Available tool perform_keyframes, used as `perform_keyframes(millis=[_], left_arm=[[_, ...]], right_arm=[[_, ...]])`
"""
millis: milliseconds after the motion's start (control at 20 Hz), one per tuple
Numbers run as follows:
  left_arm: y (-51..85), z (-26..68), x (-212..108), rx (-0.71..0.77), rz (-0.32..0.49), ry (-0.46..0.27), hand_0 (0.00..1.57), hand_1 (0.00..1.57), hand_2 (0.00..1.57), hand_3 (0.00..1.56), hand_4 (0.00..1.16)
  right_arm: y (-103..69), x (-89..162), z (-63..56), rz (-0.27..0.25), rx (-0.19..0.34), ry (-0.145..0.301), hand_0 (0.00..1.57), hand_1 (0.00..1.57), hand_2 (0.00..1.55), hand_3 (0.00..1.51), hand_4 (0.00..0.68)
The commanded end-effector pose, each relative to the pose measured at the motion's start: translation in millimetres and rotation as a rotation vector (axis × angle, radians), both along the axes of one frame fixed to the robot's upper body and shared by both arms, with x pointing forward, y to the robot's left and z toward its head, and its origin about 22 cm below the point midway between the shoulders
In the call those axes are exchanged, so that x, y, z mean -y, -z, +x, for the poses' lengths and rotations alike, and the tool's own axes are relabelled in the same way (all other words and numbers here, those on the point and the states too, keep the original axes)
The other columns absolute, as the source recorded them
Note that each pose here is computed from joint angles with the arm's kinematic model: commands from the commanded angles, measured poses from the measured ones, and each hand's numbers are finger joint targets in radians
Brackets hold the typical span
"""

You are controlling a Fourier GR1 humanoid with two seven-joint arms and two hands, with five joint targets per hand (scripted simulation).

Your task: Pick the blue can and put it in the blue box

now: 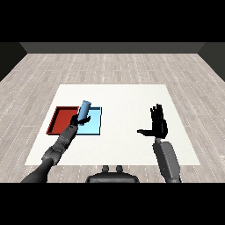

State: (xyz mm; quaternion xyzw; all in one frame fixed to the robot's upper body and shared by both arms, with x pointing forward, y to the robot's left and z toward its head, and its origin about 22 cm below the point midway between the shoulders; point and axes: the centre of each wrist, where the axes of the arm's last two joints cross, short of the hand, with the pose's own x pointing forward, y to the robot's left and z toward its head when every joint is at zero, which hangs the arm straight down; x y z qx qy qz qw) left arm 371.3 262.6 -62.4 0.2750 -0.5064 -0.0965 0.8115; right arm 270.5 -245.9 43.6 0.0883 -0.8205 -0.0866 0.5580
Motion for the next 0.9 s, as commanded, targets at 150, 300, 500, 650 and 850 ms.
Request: perform_keyframes(millis=[150,300,500,650,850], left_arm=[[36.0,-26.4,25,-0.184,0.019,0.010,1.50,1.50,1.40,0.54,0.85],[32.9,-27.1,4,-0.232,-0.098,-0.027,1.57,1.57,1.48,0.00,0.70],[42.0,-34.1,15,-0.257,-0.029,0.053,0.32,0.32,0.38,0.47,0.77],[29.8,-21.4,18,-0.226,0.072,-0.009,0.00,0.00,0.00,0.00,0.00],[18.5,-14.2,2,-0.070,0.080,-0.110,0.00,0.00,0.00,0.00,0.00]], right_arm=[[11.9,7,-10.9,0.012,-0.019,-0.001,0.00,0.00,0.00,0.00,0.000],[14.7,11,-1.7,0.007,-0.007,0.011,0.00,0.00,0.00,0.00,0.000],[0.2,3,-4.4,0.011,0.002,0.000,0.00,0.00,0.00,0.00,0.000],[2.7,7,-2.6,0.048,0.013,-0.013,0.00,0.00,0.00,0.00,0.000],[14.1,-3,-18.6,0.039,0.020,-0.018,0.00,0.00,0.00,0.00,0.000]])
